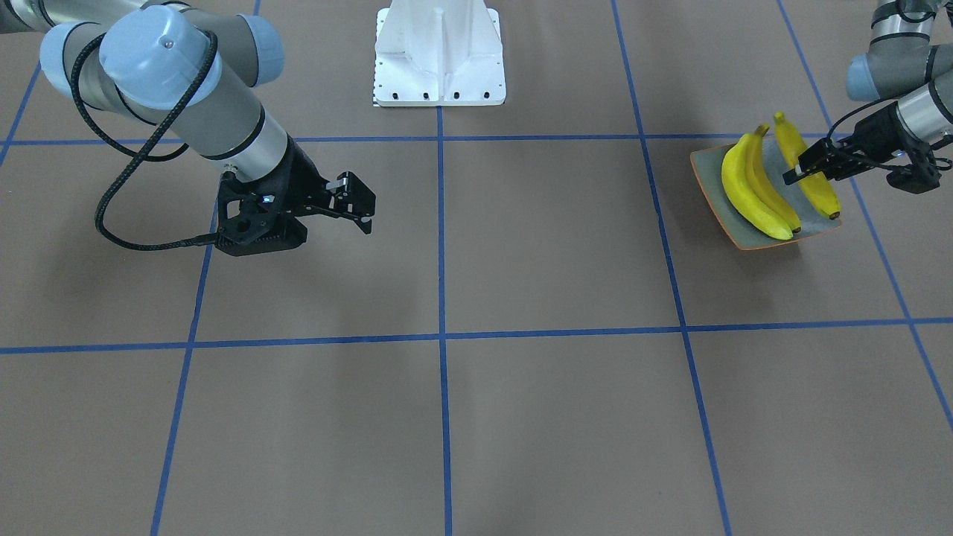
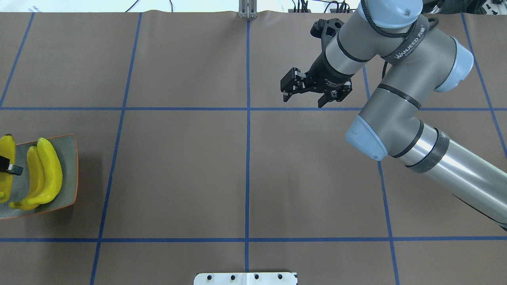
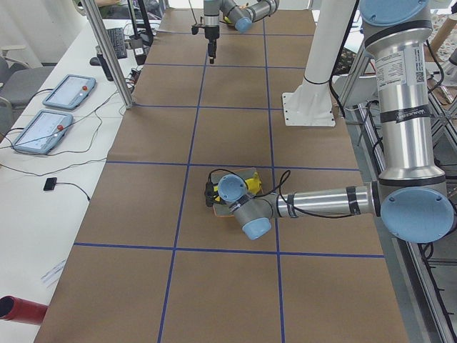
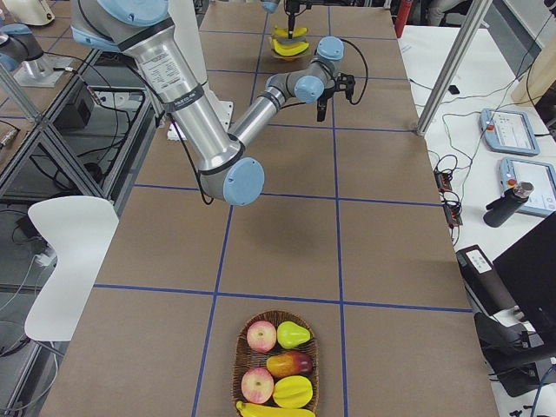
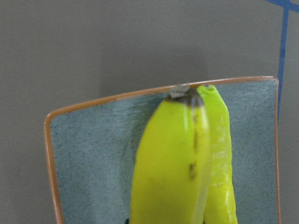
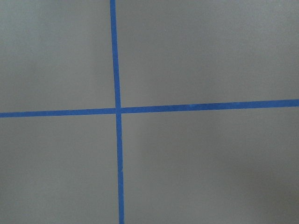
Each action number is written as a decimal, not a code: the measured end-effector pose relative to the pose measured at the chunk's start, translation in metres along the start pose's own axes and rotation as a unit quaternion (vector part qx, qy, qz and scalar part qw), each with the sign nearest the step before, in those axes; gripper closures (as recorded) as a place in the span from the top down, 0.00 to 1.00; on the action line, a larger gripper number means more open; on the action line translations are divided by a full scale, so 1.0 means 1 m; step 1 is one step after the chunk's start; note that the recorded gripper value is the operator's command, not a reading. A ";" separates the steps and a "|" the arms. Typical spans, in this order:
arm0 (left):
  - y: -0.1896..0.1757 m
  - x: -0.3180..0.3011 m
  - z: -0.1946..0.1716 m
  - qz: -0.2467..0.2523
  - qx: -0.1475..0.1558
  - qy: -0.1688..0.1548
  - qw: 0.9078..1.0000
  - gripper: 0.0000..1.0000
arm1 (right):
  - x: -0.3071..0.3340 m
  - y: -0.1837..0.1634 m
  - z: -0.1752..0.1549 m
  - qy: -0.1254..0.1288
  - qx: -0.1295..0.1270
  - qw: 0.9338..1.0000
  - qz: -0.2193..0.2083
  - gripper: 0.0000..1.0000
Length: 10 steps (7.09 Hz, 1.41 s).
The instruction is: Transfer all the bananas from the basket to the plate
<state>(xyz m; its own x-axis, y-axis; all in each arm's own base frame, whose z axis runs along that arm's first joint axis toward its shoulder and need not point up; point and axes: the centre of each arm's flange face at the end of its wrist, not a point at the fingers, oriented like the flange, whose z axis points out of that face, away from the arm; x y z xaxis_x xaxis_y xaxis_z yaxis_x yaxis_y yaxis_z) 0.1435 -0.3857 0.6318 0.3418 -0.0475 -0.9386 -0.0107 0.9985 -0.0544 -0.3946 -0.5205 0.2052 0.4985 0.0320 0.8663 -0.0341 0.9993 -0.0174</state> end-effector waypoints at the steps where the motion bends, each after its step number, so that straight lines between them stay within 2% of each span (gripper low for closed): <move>1: 0.000 0.000 -0.002 0.005 0.005 0.002 1.000 1.00 | 0.000 0.000 0.000 0.000 0.000 1.000 0.000 1.00; 4: -0.004 0.000 -0.010 0.009 0.018 0.005 1.000 1.00 | 0.007 -0.005 -0.002 0.005 0.004 1.000 0.002 1.00; 6: -0.017 0.009 -0.019 0.012 0.033 0.009 0.999 1.00 | 0.043 -0.022 -0.011 0.023 0.019 1.000 0.000 1.00; 8: -0.049 0.031 -0.023 0.015 0.065 -0.001 0.998 1.00 | 0.121 -0.048 -0.029 0.058 0.032 0.998 -0.023 1.00; 10: -0.097 0.061 -0.024 0.004 0.116 -0.037 0.993 1.00 | 0.218 -0.074 -0.064 0.110 0.033 0.992 -0.055 1.00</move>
<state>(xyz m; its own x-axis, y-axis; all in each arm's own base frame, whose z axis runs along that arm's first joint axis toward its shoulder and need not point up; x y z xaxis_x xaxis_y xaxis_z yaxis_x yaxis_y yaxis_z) 0.1423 -0.4858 0.5718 0.4116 -0.0460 -0.9102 0.1992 0.9791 0.0406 -0.2282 -0.5860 0.3634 0.6796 -0.0668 0.7305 -0.0210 0.9937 0.1103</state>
